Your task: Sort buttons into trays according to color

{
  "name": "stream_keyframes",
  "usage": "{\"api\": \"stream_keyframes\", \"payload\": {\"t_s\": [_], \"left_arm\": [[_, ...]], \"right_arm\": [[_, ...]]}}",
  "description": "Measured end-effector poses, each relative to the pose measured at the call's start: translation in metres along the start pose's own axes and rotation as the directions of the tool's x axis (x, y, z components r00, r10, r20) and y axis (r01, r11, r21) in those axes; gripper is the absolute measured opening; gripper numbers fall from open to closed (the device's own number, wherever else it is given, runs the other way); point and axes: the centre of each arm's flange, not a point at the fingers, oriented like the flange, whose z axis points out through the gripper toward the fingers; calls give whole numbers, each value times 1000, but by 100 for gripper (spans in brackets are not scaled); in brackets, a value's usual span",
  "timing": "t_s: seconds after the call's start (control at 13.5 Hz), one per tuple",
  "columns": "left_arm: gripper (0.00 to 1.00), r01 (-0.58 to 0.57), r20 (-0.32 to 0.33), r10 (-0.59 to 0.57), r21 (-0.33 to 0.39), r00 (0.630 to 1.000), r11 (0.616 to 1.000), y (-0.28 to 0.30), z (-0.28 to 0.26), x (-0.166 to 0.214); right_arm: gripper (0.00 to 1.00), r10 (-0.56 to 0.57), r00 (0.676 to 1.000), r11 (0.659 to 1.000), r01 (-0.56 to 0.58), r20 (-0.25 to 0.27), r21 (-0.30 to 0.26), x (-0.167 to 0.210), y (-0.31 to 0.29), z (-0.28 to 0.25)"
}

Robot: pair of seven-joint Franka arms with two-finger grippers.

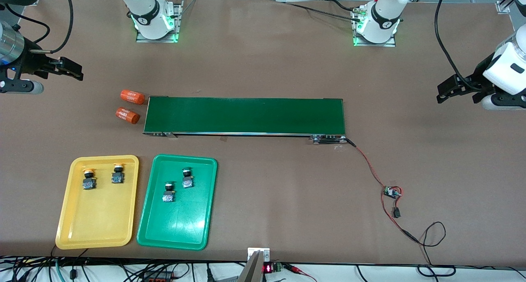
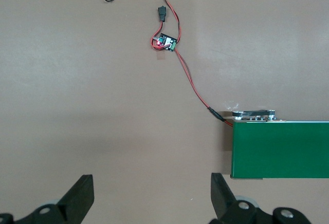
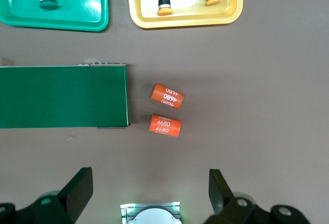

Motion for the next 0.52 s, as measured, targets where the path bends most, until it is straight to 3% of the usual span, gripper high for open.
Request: {"api": "stream_keyframes", "payload": {"t_s": [0.52], "left_arm": [[100, 5, 0, -5, 0, 1000, 1000, -3, 0, 0]], "right_arm": [[100, 0, 1000, 1000, 0, 0, 0, 0, 0, 0]]}}
